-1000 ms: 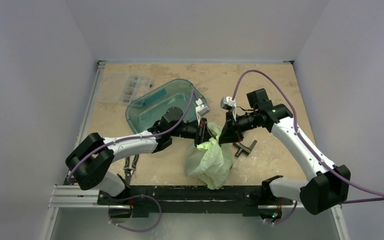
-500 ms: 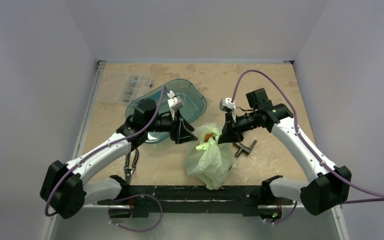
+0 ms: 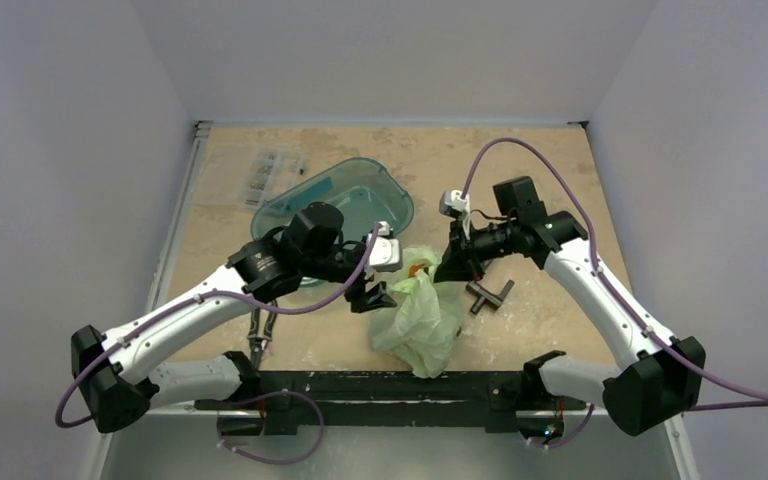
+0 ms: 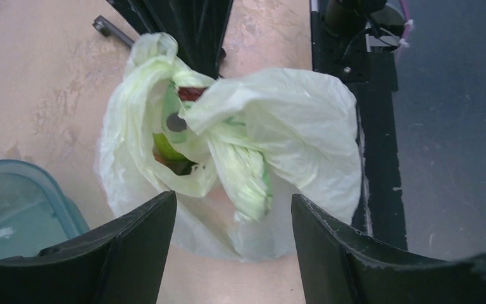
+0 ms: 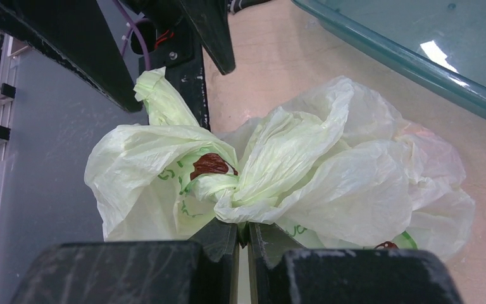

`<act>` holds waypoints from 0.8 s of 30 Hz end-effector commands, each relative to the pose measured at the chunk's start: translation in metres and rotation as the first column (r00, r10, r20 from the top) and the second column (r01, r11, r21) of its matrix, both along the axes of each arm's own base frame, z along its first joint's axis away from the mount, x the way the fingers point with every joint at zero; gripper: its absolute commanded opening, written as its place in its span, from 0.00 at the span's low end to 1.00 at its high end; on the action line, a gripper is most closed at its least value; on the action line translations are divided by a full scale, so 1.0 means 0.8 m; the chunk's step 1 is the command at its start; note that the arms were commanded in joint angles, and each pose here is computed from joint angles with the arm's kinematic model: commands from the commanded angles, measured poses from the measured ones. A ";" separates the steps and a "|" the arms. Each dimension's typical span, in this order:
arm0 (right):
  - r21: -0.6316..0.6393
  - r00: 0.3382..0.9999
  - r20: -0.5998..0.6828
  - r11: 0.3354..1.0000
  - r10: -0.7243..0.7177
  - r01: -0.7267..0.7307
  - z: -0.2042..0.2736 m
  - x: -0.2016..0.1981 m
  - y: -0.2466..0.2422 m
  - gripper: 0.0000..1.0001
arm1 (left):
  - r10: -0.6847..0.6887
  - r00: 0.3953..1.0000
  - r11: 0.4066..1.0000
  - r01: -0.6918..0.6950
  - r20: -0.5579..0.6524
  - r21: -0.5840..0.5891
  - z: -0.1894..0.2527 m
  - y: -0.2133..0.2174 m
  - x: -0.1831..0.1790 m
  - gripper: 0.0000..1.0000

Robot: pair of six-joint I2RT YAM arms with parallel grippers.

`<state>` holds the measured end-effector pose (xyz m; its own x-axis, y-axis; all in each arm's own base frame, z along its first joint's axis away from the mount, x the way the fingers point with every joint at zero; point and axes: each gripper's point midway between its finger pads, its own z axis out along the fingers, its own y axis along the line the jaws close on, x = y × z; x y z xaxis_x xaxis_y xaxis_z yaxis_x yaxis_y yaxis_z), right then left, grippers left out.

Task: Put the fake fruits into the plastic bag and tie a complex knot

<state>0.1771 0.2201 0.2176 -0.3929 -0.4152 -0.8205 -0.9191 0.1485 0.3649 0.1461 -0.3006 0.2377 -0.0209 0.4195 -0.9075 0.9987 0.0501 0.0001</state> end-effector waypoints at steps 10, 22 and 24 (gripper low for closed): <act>-0.035 0.997 0.074 0.999 0.023 -0.021 0.005 -0.002 -0.004 0.00 | 0.108 0.987 0.983 -0.124 0.119 0.135 0.008 -0.025 0.039 0.00; -0.130 0.994 0.097 0.991 0.055 -0.042 -0.018 0.002 -0.036 0.00 | 0.065 0.994 0.997 -0.062 -0.086 0.035 -0.005 0.023 0.014 0.30; -0.101 0.997 0.063 0.994 0.050 -0.044 -0.013 0.001 -0.030 0.00 | 0.018 1.000 0.997 -0.018 0.006 0.071 -0.007 0.016 0.006 0.59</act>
<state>0.1763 0.1902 0.1915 -0.3427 -0.5359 -0.7716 -0.9393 0.1801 0.2920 0.1809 -0.2674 0.1965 -0.2155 0.5310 -0.8195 0.9625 0.2573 -0.0864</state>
